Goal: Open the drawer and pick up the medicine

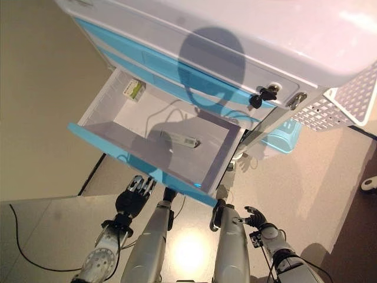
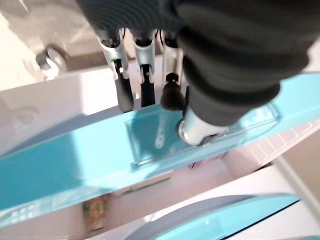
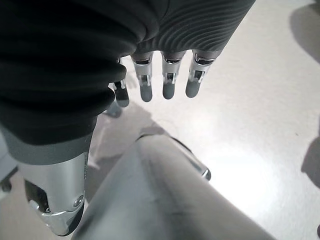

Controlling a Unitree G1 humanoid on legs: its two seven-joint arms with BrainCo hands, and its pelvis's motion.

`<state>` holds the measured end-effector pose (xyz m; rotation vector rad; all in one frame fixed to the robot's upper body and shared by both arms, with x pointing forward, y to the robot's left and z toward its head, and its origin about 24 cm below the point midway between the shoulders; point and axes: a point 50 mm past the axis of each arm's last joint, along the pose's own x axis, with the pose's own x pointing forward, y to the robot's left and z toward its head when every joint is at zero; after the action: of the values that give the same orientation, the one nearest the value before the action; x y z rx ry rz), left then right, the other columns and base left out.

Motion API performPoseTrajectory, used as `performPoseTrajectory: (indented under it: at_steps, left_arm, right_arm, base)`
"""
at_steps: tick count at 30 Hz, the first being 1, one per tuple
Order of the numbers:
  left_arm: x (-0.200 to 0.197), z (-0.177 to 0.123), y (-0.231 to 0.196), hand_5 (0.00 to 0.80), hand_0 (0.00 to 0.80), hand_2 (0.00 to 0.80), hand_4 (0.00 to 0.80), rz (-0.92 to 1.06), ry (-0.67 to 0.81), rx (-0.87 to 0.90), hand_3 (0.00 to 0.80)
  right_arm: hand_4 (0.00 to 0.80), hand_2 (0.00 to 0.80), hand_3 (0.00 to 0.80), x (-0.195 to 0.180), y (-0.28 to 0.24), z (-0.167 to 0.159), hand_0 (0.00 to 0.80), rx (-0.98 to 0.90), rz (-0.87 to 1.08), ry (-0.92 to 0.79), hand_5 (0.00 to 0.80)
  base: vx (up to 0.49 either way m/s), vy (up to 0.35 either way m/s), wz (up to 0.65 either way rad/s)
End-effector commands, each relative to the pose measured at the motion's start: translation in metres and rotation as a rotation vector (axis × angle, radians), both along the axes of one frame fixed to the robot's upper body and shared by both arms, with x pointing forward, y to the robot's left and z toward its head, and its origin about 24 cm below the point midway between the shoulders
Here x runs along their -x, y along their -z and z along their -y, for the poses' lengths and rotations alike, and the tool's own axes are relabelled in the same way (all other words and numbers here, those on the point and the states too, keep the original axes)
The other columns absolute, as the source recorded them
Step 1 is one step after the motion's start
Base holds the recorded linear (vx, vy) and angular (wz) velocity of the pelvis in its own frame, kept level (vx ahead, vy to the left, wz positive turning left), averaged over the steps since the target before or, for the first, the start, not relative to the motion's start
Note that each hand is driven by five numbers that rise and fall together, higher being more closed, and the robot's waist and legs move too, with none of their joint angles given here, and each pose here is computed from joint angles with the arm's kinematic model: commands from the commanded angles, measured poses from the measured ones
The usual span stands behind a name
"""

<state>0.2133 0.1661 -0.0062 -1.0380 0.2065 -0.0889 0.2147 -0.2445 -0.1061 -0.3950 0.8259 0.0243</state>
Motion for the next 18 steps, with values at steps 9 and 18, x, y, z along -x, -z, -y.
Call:
performPoseTrajectory:
  at_steps: [9, 18]
  left_arm:
    - [-0.011, -0.006, -0.089, 0.8, 0.8, 0.8, 0.8, 0.467, -0.104, 0.165, 0.8]
    - [0.011, -0.013, -0.008, 0.0, 0.0, 0.0, 0.0, 0.058, -0.209, 0.207, 0.0]
  right_arm:
    - [0.0, 0.0, 0.0, 0.023, 0.008, 0.019, 0.0, 0.083, -0.09, 0.014, 0.0]
    - [0.0, 0.0, 0.0, 0.02, 0.003, 0.027, 0.0, 0.075, -0.052, 0.087, 0.0]
  base:
    - [0.014, 0.013, 0.08]
    - [0.006, 0.015, -0.01]
